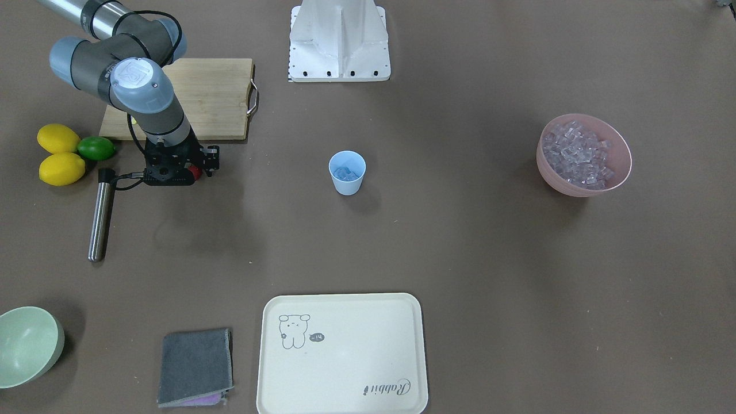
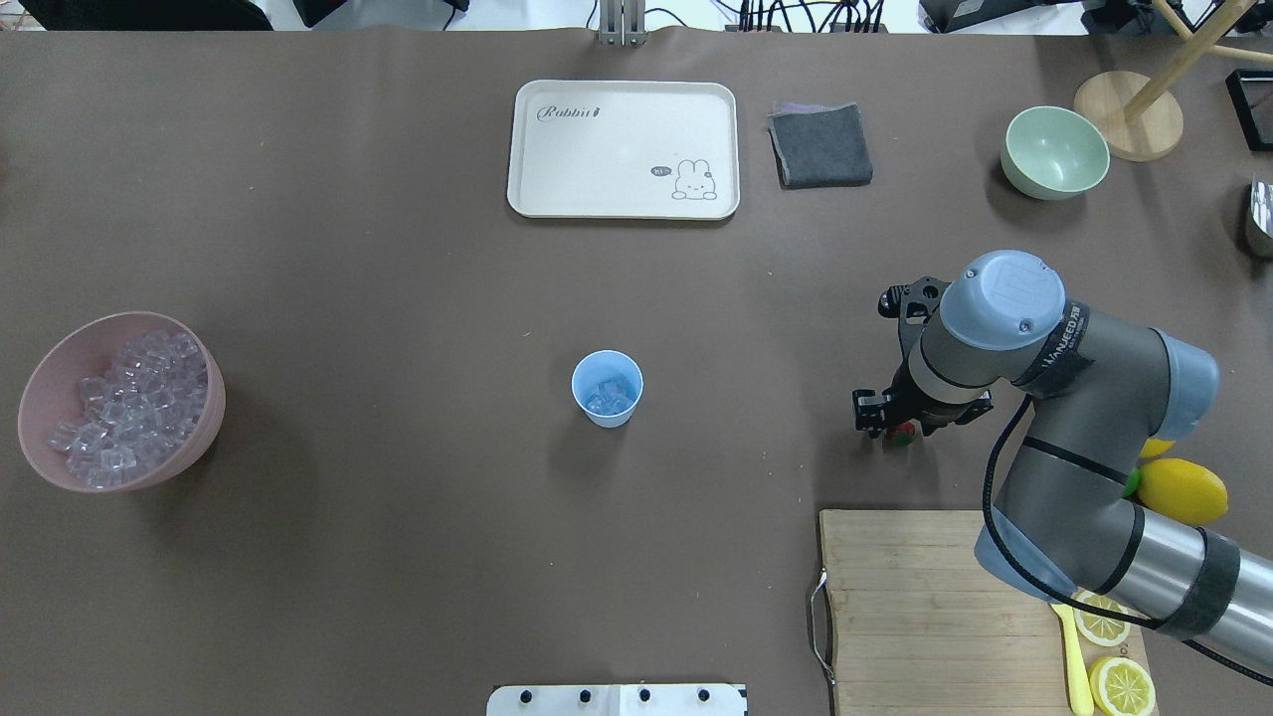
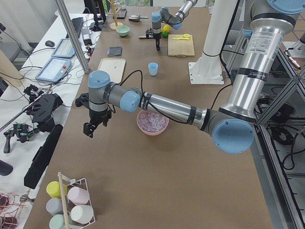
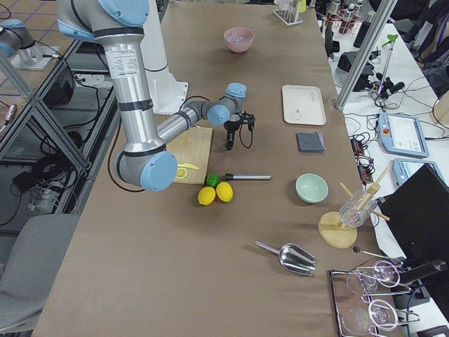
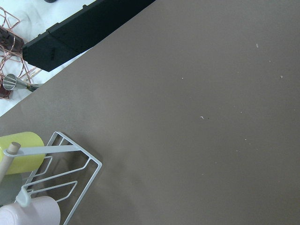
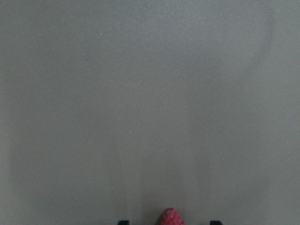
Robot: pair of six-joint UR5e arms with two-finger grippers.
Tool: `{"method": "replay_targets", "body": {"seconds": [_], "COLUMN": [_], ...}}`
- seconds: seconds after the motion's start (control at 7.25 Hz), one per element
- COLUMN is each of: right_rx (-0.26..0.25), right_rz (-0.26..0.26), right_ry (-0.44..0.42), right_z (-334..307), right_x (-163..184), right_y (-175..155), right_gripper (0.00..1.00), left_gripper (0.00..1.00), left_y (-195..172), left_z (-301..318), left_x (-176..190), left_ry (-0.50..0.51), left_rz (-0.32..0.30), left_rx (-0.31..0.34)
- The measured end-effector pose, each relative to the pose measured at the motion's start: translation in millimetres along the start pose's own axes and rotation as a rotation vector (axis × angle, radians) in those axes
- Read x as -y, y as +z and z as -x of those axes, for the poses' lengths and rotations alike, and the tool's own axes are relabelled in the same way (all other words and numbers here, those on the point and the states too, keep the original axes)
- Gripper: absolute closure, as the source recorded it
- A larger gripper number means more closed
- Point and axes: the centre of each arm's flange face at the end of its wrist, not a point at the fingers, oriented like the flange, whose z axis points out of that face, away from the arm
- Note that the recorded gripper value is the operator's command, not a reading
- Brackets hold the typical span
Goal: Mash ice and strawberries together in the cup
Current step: 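Close the right gripper on the strawberry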
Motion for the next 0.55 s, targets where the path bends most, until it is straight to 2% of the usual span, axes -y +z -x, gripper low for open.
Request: {"method": "replay_targets", "body": {"seconds": [0.28,0.55], "right_rx": [0.003,0.016], "right_rz": [-0.002,-0.011], "right_ry": [-0.005,-0.008], "right_z": [1.7,5.4], "right_x": [0.0,1.2], "right_y": [-1.8,-9.2], "right_gripper": [1.00,1.00], "left_gripper": [0.02,0.02], "left_y": [3.8,4.4], "left_z": [1.1,1.3], "left_x": [-3.1,-2.9], "left_ry": [-0.005,-0.005], "left_rz": [0.007,0.008], "left_rx": [-0.001,-0.002]}}
